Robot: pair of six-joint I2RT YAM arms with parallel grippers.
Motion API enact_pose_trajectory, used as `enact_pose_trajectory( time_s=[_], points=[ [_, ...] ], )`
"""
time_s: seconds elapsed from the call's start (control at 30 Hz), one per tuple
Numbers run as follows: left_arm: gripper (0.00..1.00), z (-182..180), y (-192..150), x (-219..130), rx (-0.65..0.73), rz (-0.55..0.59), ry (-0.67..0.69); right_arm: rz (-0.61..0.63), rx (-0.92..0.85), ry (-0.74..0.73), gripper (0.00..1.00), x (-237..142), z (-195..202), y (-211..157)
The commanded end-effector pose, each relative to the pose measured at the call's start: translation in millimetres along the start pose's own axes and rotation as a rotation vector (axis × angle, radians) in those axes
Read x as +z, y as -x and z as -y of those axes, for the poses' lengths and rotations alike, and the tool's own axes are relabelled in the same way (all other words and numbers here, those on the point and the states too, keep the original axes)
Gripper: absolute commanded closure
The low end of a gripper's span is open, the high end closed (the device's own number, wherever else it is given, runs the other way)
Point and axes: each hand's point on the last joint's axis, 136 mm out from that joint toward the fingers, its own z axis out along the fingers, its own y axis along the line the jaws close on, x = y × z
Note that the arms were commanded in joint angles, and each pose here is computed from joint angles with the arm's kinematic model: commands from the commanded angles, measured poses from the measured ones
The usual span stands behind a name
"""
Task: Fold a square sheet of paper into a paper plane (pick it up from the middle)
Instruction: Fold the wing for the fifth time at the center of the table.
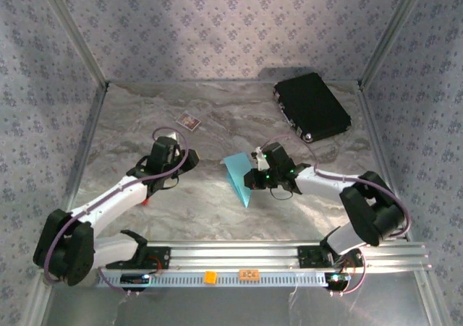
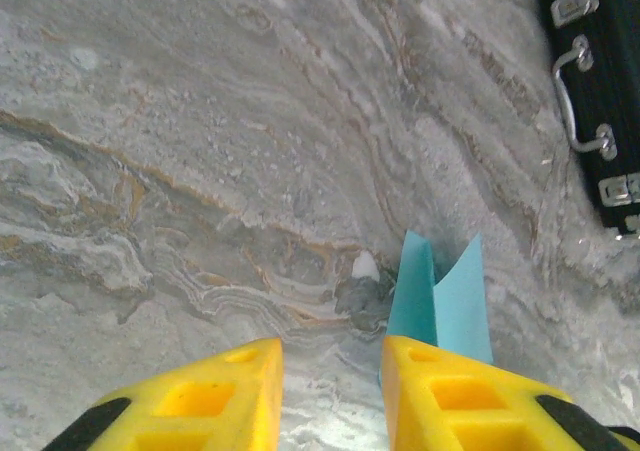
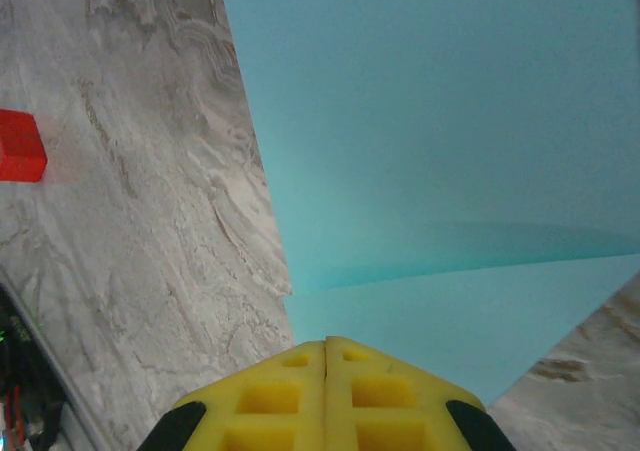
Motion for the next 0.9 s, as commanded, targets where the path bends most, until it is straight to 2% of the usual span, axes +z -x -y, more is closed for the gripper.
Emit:
enact_pose_trajectory(
  time_s=[0.0, 0.47, 0.7, 0.87],
  points=[
    [0.71, 14.3, 5.2, 1.7, -0.002, -0.005, -0.050, -0.048, 0.054, 0.082, 0.99, 7.4, -7.7, -9.6],
    [0.72, 14.6, 2.5, 7.0, -0.009, -0.029, -0.045, -0.106, 0.144, 0.076, 0.98, 33.8, 6.1, -22.5],
    [0.72, 18.3, -0.3, 11.5, -0.011, -0.053, -0.058, -0.150, 0.278, -0.033, 0.97, 42.6, 27.9, -39.8],
    [0.75, 30.3, -7.6, 19.4, -0.012, -0.107, -0.116, -0.161, 0.321, -0.057, 0.97, 45.0, 20.2, -44.8]
  ],
)
